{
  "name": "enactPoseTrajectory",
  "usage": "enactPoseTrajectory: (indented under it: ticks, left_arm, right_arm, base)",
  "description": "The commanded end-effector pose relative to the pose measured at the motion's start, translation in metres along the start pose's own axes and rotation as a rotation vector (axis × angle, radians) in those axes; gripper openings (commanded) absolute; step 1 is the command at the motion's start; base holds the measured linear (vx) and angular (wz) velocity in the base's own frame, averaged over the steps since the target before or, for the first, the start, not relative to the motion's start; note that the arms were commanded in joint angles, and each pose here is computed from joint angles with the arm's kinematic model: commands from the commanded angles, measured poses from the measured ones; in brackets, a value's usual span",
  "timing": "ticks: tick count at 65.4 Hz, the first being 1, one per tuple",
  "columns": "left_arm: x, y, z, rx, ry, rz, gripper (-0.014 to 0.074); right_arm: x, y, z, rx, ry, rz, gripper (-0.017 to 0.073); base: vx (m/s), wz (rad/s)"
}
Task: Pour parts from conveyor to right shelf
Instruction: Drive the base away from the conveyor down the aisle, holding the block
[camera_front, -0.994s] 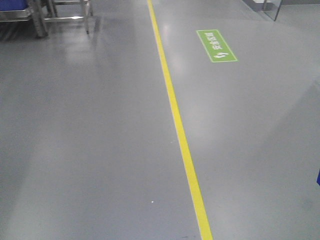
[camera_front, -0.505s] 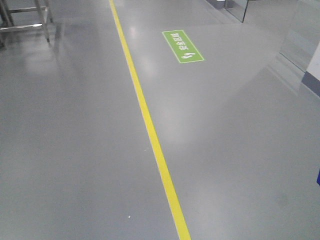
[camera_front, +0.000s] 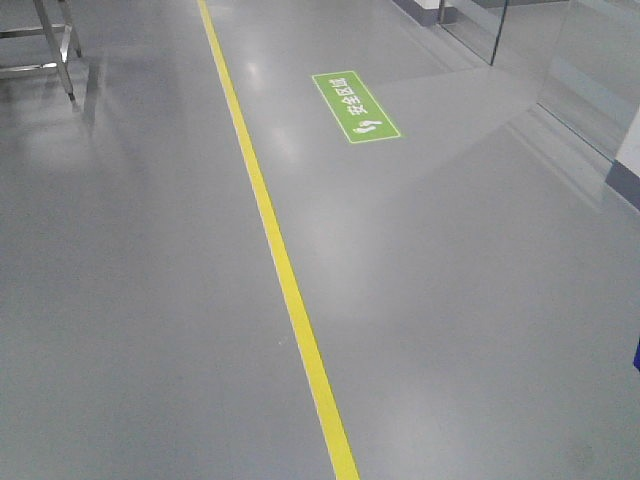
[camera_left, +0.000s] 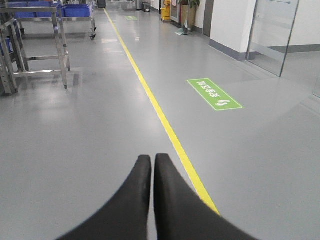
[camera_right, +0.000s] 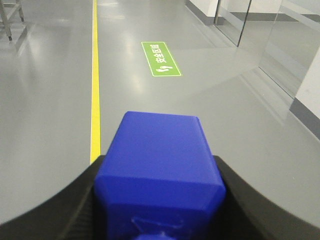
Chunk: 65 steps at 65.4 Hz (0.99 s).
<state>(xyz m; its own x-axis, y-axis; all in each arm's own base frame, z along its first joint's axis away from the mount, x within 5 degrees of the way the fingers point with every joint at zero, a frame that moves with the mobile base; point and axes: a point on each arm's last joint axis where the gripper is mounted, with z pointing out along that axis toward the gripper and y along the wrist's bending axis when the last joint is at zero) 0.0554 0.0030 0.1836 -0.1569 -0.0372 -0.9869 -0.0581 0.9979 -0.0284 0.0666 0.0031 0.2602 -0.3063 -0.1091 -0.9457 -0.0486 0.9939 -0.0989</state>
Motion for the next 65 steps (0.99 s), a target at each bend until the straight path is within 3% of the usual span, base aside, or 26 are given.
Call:
enactPoseTrajectory:
  ticks: [1,65]
  left_arm:
    - [-0.0138,-0.001,-0.003,0.013,-0.106,-0.016,-0.0006]
    - [-0.0138,-0.001,-0.003,0.013,-0.106,-0.016,-0.0006]
  right_arm:
    - [-0.0137,-0.0029,-0.0016,0.025,-0.079,-0.005,-0.0004]
    - [-0.013,-0.0027,-0.0016,0.022,-0.072,-0.005,-0.0004]
  base:
    - [0.46,0.1]
    - [0.52,0.14]
